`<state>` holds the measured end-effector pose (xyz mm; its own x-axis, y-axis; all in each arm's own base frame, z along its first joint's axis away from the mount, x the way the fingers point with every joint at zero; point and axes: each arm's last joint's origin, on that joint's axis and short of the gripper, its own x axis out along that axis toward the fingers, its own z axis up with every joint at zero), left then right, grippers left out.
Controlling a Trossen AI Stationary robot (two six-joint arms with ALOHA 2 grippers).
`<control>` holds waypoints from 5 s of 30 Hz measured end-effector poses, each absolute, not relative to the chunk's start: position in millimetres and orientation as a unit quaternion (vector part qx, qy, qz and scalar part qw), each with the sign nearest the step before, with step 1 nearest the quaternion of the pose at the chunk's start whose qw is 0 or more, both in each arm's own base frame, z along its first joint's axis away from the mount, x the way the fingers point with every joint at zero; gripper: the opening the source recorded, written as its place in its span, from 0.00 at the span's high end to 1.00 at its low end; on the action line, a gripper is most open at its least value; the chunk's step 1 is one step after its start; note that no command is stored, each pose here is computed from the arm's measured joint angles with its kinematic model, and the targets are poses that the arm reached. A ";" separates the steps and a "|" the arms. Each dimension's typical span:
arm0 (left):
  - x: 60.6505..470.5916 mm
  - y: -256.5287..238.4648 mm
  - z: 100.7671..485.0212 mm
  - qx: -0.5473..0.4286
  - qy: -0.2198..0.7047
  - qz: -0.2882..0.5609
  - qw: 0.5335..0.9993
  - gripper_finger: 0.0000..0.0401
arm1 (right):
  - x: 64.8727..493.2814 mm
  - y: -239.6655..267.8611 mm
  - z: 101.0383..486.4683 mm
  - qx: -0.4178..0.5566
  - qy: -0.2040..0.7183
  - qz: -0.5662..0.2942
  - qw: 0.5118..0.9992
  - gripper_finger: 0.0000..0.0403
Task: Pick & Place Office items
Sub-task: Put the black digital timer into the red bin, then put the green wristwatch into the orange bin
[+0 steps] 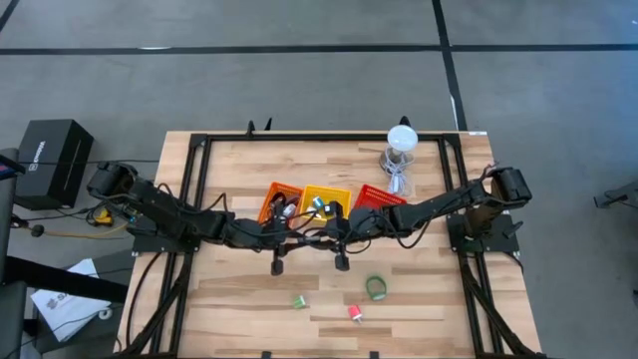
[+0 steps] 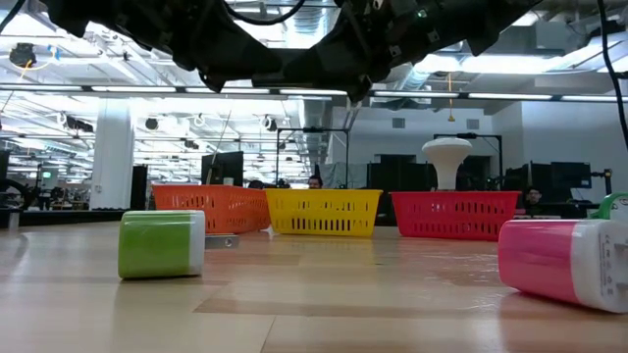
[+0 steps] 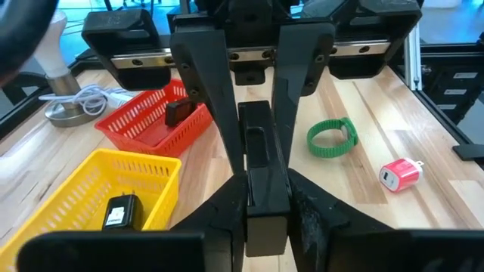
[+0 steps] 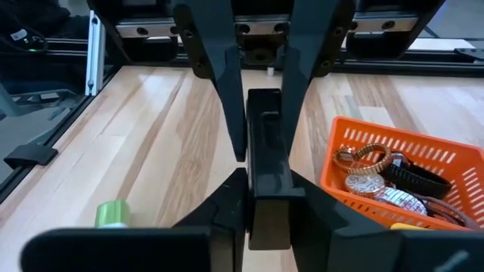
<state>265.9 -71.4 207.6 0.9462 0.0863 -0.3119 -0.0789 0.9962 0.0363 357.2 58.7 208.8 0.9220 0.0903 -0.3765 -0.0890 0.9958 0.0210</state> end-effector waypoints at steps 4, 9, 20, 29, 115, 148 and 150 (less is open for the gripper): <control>266.0 -71.0 207.6 0.012 0.158 0.045 0.986 0.82 | 357.2 58.6 208.9 0.003 0.192 0.044 0.980 0.84; 266.1 -70.5 207.6 0.012 0.158 0.050 0.986 0.79 | 357.2 58.5 208.9 0.005 0.192 0.042 0.980 0.84; 266.0 -70.8 207.2 0.012 0.160 0.046 0.986 0.57 | 354.1 58.0 201.9 0.000 0.231 0.040 0.972 0.84; 265.7 -68.7 207.2 0.019 0.158 0.081 0.984 0.45 | 342.3 56.0 198.9 0.019 0.299 0.029 0.954 0.84; 264.4 -68.9 204.5 -0.008 0.160 0.080 0.984 0.47 | 314.0 158.5 179.6 0.370 0.617 -0.202 0.664 0.57; 264.2 -68.9 203.9 -0.007 0.163 0.081 0.983 0.47 | 326.5 161.1 152.1 0.372 0.654 -0.209 0.625 0.58; 264.3 -68.9 204.0 -0.007 0.163 0.081 0.983 0.47 | 326.3 161.4 152.1 0.371 0.654 -0.209 0.626 0.59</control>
